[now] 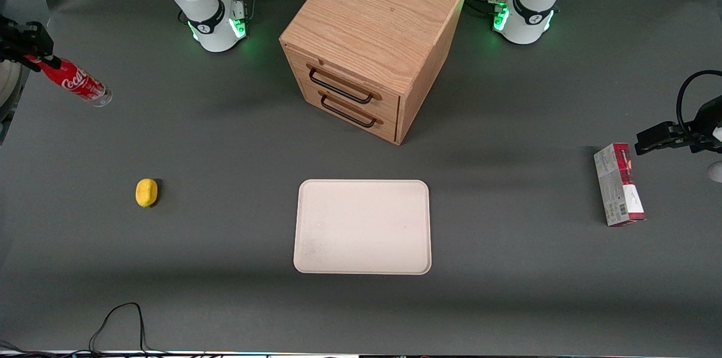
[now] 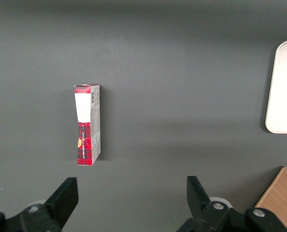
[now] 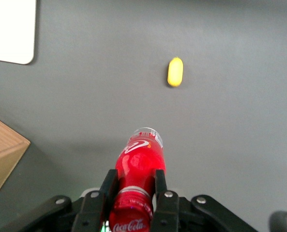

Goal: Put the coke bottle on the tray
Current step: 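Carry the bottle with the right gripper over the white tray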

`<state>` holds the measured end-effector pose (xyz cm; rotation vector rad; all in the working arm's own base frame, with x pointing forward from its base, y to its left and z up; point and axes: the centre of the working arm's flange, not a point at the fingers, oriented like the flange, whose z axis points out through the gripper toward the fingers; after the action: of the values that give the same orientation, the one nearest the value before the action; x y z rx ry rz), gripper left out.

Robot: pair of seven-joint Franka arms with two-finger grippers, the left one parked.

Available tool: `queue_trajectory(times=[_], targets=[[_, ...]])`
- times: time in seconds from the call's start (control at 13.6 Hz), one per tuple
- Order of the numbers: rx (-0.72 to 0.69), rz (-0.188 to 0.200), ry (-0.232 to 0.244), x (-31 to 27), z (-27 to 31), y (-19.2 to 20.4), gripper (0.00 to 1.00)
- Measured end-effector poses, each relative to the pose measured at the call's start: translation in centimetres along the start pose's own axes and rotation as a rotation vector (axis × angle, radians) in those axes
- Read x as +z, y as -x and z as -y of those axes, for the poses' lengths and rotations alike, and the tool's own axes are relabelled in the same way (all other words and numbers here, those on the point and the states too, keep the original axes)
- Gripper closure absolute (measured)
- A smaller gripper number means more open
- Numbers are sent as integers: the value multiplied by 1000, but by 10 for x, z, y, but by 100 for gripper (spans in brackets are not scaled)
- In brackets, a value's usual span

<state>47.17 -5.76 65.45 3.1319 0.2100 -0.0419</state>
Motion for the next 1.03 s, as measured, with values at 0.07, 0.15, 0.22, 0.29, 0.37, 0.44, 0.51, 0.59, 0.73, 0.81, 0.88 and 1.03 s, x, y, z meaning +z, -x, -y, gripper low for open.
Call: queue_trajectory(times=[0.07, 0.15, 0.22, 0.29, 0.37, 0.44, 0.51, 0.59, 0.73, 0.81, 0.88, 1.03], targets=[[-20, -4, -3, -3, 12, -22, 65], [-43, -2, -10, -6, 28, -46, 65], [-64, 10, -24, -9, 46, -71, 65], [-82, 22, -38, -10, 64, -96, 65], [-102, 26, -43, -10, 83, -120, 65], [-132, 22, -38, -7, 106, -142, 65], [-156, 17, -35, -1, 133, -162, 65], [-168, 11, -38, 9, 164, -180, 65], [-209, 0, -39, 28, 220, -200, 65], [-243, -13, -28, 35, 249, -205, 65], [-278, -25, -10, 42, 277, -206, 65], [-332, -45, 13, 52, 325, -204, 65]])
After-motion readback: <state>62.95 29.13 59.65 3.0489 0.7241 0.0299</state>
